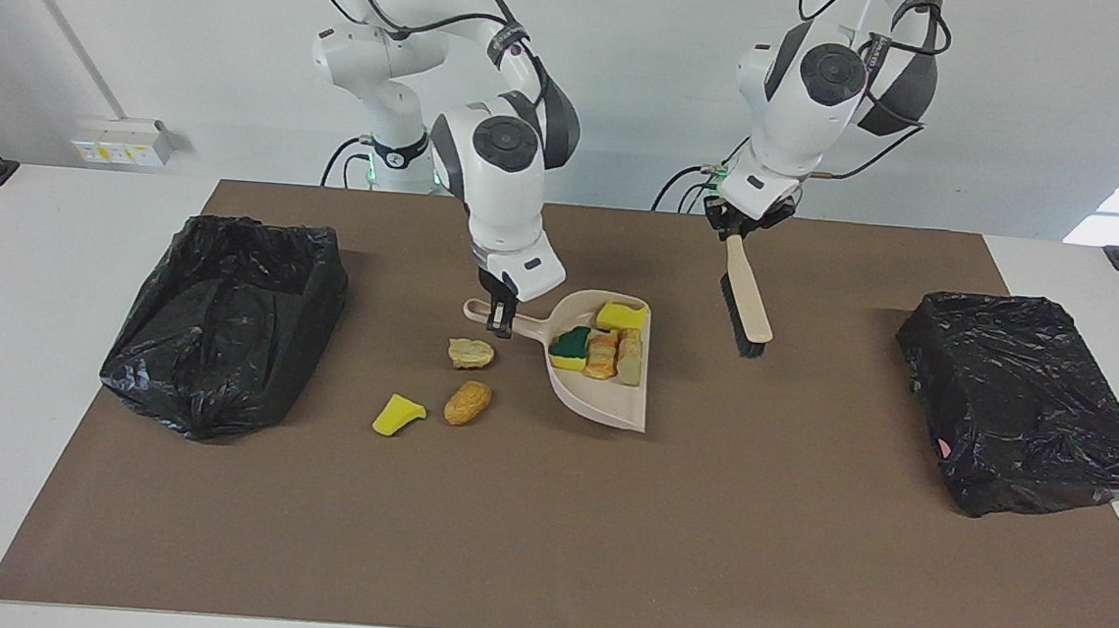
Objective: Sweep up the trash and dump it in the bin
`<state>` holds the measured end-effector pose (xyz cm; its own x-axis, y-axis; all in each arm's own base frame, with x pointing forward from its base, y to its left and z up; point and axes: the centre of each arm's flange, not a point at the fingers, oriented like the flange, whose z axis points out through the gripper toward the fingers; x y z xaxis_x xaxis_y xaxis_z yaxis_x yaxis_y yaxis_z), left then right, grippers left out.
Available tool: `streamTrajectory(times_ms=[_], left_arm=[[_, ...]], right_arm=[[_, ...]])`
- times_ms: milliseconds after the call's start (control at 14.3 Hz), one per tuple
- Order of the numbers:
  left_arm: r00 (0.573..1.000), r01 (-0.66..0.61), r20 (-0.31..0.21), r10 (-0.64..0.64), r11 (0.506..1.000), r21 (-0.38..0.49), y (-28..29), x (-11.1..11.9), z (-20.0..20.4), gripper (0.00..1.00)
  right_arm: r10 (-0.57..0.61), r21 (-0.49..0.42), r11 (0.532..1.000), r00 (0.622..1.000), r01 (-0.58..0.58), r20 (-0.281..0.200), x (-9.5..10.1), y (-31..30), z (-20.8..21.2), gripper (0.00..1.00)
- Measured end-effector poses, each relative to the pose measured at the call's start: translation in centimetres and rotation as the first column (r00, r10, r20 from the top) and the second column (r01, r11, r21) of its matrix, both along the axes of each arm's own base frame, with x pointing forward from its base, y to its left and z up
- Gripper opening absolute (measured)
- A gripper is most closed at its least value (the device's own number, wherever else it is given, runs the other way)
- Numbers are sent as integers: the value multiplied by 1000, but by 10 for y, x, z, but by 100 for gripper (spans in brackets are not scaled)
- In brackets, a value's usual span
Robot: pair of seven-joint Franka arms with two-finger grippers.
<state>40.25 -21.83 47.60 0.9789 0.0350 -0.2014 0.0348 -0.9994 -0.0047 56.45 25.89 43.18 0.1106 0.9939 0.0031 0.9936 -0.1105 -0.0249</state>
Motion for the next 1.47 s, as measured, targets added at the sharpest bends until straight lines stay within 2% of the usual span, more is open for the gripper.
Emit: streamTrajectory(times_ms=[350, 491, 631, 911, 1051, 1332, 1472], left_arm=[[999, 25, 37, -26, 1000, 13, -66, -61, -37, 26], [997, 22, 70, -22, 1000, 6, -96, -86, -64, 26], [996, 45, 77, -46, 999, 10, -117, -106, -88, 26], [995, 85, 55, -87, 996, 35, -133, -119, -112, 26], [995, 79, 50, -81, 996, 33, -135, -119, -117, 26], [996, 78, 50, -78, 997, 4, -145, -129, -119, 26], [996, 75, 48, -75, 997, 2, -145, -131, -124, 26]], right_arm=[[74, 16, 997, 996, -73, -50, 23, -96, 48, 31], [91, 22, 996, 995, -90, -51, 30, -129, 60, 31], [77, 25, 997, 996, -76, -45, 34, -162, 74, 31], [-29, 26, 999, 999, 29, -15, 28, -233, 106, 31], [-89, 26, 996, 996, 90, -22, 23, -279, 112, 31], [-61, 30, 998, 998, 62, -20, 12, -373, 112, 31], [-38, 3, 999, 999, 38, -22, 3, -410, 113, 31]])
